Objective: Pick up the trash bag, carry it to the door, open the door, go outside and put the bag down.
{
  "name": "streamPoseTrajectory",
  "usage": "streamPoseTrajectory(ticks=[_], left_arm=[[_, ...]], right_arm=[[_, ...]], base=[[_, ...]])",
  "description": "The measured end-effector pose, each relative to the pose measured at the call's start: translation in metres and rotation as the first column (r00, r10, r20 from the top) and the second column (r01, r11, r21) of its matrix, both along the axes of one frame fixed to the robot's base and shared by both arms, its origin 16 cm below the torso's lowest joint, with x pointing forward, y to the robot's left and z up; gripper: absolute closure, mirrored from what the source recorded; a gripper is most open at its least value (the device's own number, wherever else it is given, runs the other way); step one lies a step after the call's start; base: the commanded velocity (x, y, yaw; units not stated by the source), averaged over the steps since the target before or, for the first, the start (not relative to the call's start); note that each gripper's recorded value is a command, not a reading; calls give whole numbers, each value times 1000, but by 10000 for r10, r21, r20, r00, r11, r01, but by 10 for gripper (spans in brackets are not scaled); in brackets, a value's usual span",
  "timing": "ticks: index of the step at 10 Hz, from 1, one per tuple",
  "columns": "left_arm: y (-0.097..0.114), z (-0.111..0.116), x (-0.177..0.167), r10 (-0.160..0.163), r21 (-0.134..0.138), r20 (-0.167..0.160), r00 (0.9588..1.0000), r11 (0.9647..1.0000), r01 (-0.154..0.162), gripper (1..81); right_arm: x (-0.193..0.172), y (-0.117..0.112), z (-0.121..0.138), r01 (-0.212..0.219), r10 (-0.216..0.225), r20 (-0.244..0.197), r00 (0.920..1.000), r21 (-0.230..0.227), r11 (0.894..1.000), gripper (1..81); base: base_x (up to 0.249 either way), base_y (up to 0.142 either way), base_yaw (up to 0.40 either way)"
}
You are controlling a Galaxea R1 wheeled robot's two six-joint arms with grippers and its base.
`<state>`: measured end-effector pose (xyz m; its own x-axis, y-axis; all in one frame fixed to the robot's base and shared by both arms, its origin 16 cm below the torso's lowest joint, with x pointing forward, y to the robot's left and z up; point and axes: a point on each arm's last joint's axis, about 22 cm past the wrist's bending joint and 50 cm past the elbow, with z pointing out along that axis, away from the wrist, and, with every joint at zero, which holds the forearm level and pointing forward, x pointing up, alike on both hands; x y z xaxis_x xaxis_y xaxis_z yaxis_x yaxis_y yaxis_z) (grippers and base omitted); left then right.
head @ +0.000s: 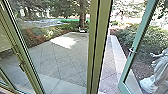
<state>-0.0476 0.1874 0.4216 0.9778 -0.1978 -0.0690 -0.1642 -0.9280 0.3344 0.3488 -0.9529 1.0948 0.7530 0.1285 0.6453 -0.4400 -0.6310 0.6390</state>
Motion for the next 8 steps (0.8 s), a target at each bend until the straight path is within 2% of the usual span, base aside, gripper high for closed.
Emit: streamPoseTrajectory(ticks=[4, 5, 6, 7, 8], left_arm=[[3, 0, -1, -3, 32, -7, 10000, 10000, 3, 811], [3, 0, -1, -8, 32, -12, 10000, 10000, 8, 811], [3, 0, -1, -4, 33, -13, 10000, 10000, 4, 811], [3, 0, -1, -3, 33, -8, 10000, 10000, 3, 811], [2, 0, -1, -7, 27, -5, 10000, 10000, 7, 811]], right_arm=[[-21, -15, 2, 542, -544, -145, 9984, -92, 9985, 10], [-27, -16, -2, 926, -925, -69, 9957, 282, 9953, 10], [-35, -15, -12, 1438, -1454, 93, 9893, 995, 9846, 10], [-37, -8, -24, 1830, -1924, 308, 9808, 1935, 9639, 10], [-30, 6, -40, 2074, -2324, 482, 9714, 3036, 9299, 10]], base=[[0, 0, 0], [0, 0, 0], [0, 0, 0], [0, 0, 0], [0, 0, 0]])
